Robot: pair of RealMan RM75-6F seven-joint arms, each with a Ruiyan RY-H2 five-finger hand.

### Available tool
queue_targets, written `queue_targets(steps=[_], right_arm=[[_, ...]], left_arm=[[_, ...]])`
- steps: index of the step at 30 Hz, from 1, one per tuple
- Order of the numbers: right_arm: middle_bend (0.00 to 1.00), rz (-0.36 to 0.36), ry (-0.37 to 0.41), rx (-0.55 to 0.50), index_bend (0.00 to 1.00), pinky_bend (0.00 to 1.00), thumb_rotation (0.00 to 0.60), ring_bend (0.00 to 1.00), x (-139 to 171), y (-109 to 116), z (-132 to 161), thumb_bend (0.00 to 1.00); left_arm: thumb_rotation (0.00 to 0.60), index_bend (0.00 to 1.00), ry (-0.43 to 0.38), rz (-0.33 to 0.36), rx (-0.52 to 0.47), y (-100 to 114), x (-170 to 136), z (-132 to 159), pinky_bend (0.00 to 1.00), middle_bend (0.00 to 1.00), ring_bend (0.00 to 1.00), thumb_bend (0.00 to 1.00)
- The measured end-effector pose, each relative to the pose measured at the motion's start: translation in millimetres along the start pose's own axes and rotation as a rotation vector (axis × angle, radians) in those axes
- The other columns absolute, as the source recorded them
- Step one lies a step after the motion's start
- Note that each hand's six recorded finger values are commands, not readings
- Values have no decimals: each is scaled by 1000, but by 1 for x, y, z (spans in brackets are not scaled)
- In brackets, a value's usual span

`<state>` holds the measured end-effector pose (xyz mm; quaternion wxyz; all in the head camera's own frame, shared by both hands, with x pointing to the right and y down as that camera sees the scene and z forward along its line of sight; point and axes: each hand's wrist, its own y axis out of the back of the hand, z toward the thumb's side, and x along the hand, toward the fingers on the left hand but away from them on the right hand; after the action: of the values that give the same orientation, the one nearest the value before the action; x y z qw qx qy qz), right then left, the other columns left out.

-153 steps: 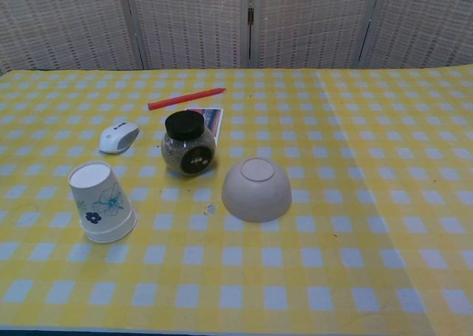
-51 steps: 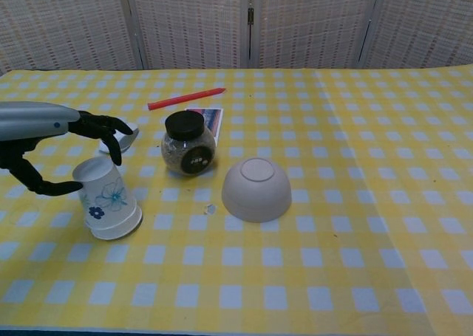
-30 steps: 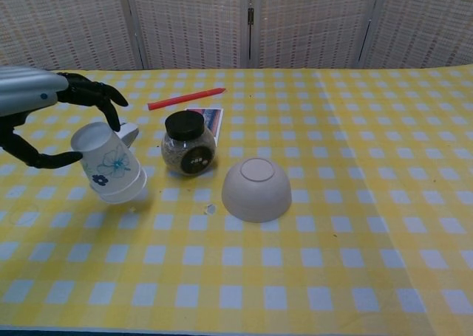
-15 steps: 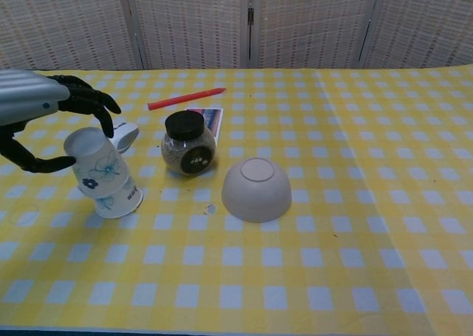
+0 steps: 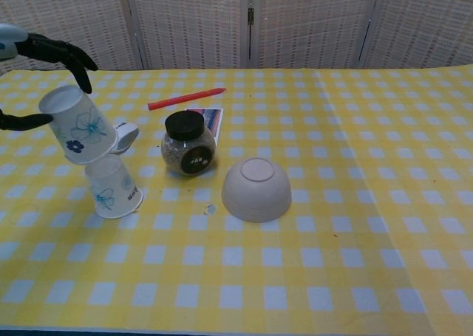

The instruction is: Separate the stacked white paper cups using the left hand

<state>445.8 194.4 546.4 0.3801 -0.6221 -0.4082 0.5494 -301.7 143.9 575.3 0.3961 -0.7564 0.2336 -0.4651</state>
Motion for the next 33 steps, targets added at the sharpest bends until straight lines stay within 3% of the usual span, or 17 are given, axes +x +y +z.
queue_targets(steps=[4,8,17,25,33], right_arm=[[5,3,7,1,0,96,600,192,0,-1,3,293],[5,3,9,2,0,96,600,191,0,-1,3,293],[5,-3,16,10,0,96,600,190,2,3,6,293],[5,-2,13,11,0,96,600,190,4,3,6,293],[4,1,14,12,0,96,600,190,6,3,7,293]], left_arm=[[600,410,58,27,-10,14,-13,-22,93,171,165,464],[600,410,101,13,12,9,-20,-36,92,171,164,463],[600,414,149,-51,41,-26,-24,-51,89,171,163,464],[600,417,137,-105,60,-62,-18,-47,88,171,163,464],[600,417,124,-129,70,-83,-8,-42,83,171,163,464]])
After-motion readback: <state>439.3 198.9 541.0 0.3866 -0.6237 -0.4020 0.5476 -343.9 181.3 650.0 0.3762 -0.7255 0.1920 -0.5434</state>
